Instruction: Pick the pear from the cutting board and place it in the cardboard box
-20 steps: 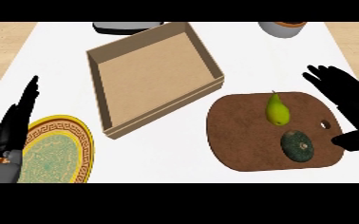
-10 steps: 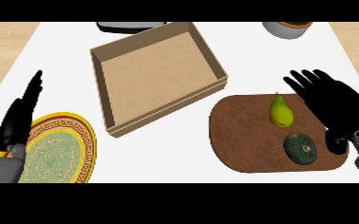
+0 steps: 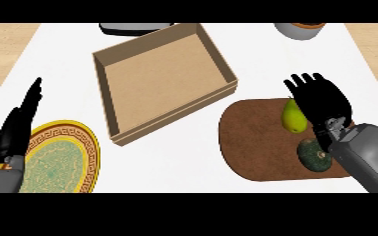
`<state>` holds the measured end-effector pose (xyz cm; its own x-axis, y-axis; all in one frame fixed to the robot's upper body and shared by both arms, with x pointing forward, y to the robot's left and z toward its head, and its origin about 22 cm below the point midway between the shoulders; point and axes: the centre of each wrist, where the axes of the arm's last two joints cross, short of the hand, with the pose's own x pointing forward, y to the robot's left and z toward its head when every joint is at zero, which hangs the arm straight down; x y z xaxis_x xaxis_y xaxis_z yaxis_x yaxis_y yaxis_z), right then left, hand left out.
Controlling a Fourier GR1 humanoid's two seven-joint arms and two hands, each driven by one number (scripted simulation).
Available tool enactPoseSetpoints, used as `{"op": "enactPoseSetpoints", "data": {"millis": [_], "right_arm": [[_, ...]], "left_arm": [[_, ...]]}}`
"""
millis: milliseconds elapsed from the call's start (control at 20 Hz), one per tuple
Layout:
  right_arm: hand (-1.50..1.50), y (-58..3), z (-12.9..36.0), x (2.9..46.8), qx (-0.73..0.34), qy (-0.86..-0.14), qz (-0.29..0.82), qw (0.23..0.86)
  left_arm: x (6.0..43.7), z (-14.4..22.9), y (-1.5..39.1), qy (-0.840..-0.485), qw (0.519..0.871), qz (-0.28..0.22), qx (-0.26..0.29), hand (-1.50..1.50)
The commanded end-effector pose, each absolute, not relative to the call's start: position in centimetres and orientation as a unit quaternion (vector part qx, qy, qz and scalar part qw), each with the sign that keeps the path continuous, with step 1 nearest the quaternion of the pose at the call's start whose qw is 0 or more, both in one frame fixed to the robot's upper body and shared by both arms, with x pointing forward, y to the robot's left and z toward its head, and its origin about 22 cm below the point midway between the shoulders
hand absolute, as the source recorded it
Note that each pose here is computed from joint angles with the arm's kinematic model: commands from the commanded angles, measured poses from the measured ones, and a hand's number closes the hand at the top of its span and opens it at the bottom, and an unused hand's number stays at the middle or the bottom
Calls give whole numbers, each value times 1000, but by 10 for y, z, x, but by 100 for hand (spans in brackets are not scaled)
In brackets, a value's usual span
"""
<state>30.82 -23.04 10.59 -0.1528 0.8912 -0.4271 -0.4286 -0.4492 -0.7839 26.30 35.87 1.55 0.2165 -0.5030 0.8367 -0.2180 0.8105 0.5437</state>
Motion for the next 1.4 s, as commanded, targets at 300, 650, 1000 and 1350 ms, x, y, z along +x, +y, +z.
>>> {"op": "enactPoseSetpoints", "data": {"millis": [300, 650, 1000, 1350], "right_arm": [[-150, -209, 84, 312, -460, -237, 726, 454], [-150, -205, 80, 320, -419, -261, 733, 467], [-150, -183, 64, 319, -405, -274, 745, 454], [-150, -191, 48, 312, -438, -207, 748, 454]], "left_arm": [[271, 17, 368, -614, 730, -96, 286, 0], [265, 4, 355, -616, 727, -96, 288, 0], [271, 21, 355, -619, 723, -93, 293, 0], [268, 25, 356, -622, 719, -102, 295, 0]]}}
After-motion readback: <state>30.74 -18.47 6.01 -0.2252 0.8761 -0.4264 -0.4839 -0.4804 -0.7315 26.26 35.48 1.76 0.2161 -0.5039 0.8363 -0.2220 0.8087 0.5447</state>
